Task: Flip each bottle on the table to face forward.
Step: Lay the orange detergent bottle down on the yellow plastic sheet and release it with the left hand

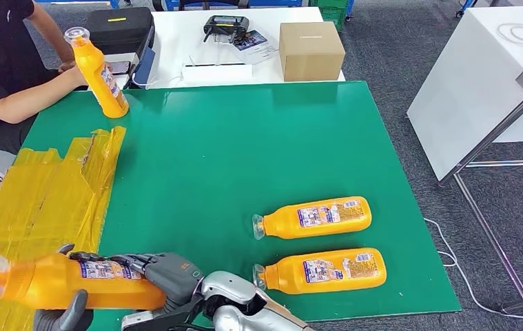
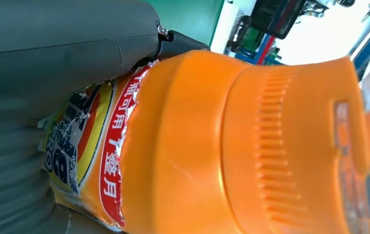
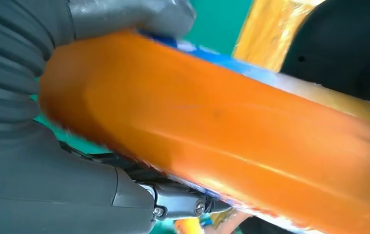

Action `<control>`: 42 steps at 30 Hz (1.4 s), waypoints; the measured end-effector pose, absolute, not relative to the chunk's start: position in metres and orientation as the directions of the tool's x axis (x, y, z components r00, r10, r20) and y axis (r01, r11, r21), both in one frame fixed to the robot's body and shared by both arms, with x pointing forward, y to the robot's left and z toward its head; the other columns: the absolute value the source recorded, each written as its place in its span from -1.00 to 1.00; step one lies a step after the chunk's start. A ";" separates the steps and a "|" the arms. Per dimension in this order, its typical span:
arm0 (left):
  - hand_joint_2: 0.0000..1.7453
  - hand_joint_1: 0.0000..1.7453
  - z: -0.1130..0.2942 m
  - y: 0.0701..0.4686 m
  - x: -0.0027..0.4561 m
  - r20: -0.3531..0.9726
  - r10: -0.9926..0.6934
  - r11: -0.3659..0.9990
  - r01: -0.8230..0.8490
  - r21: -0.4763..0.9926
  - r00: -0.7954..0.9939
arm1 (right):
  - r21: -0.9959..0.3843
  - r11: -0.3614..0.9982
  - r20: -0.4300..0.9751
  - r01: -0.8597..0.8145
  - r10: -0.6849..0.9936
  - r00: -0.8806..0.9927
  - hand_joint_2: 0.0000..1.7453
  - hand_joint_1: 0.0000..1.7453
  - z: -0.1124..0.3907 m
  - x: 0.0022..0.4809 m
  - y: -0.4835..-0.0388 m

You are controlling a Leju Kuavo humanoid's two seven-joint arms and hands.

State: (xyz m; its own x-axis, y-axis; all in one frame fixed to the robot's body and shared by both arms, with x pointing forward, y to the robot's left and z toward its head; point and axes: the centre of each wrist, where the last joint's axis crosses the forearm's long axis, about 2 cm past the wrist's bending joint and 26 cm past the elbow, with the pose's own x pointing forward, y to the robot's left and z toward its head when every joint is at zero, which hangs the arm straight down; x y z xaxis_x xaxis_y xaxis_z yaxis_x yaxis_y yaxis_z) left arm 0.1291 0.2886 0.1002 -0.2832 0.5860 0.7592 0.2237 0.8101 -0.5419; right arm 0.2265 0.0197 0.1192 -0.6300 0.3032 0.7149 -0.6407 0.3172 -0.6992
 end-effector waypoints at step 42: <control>1.00 1.00 0.084 0.330 0.124 0.234 -0.966 0.172 -0.399 0.901 0.111 | -0.766 0.593 0.548 -0.249 0.398 -0.736 -1.00 -1.00 0.145 0.213 -0.067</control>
